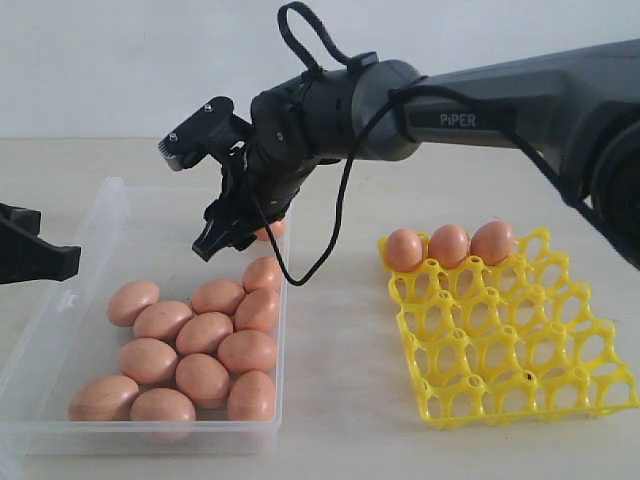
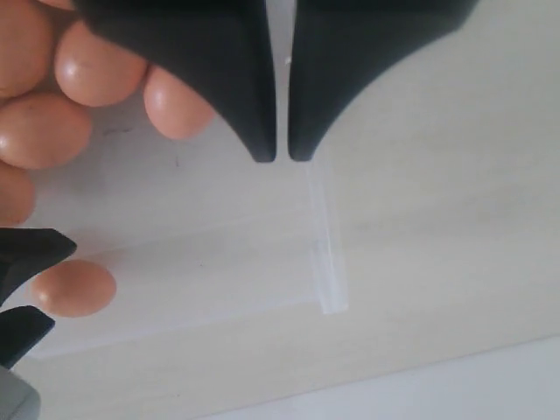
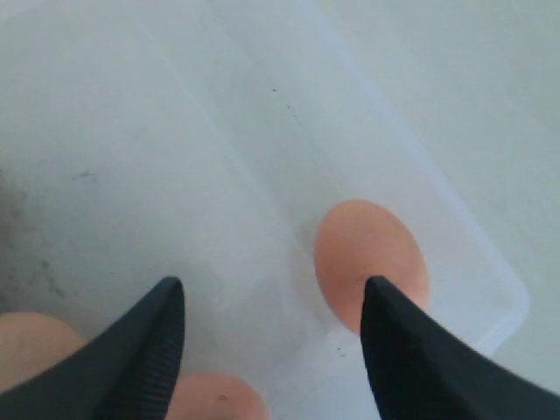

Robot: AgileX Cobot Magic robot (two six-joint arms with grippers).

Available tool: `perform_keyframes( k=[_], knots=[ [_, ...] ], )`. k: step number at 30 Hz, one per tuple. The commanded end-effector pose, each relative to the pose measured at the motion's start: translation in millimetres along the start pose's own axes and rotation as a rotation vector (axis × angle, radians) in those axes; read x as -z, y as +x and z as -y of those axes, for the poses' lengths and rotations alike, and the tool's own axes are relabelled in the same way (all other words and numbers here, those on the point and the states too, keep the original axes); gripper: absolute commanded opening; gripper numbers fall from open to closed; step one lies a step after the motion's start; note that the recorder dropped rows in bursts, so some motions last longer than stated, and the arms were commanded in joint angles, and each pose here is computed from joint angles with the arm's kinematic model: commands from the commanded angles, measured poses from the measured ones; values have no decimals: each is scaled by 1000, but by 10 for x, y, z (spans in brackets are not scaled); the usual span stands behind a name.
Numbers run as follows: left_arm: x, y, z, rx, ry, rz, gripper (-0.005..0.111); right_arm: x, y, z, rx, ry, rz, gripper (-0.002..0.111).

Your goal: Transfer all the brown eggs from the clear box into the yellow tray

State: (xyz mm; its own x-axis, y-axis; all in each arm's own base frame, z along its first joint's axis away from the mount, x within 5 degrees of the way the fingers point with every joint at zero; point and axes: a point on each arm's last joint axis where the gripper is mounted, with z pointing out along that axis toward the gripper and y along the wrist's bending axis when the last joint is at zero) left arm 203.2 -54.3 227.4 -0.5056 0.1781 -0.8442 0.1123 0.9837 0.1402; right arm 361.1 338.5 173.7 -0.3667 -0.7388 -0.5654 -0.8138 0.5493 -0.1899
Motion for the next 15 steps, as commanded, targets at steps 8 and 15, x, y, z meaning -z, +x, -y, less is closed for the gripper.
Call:
perform_keyframes(
  k=[8, 15],
  knots=[
    [15, 9, 20, -10, 32, 3, 4, -55, -42, 82, 26, 58, 72, 54],
    [15, 8, 20, -11, 32, 4, 4, -205, 116, 212, -12, 63, 14, 49]
  ],
)
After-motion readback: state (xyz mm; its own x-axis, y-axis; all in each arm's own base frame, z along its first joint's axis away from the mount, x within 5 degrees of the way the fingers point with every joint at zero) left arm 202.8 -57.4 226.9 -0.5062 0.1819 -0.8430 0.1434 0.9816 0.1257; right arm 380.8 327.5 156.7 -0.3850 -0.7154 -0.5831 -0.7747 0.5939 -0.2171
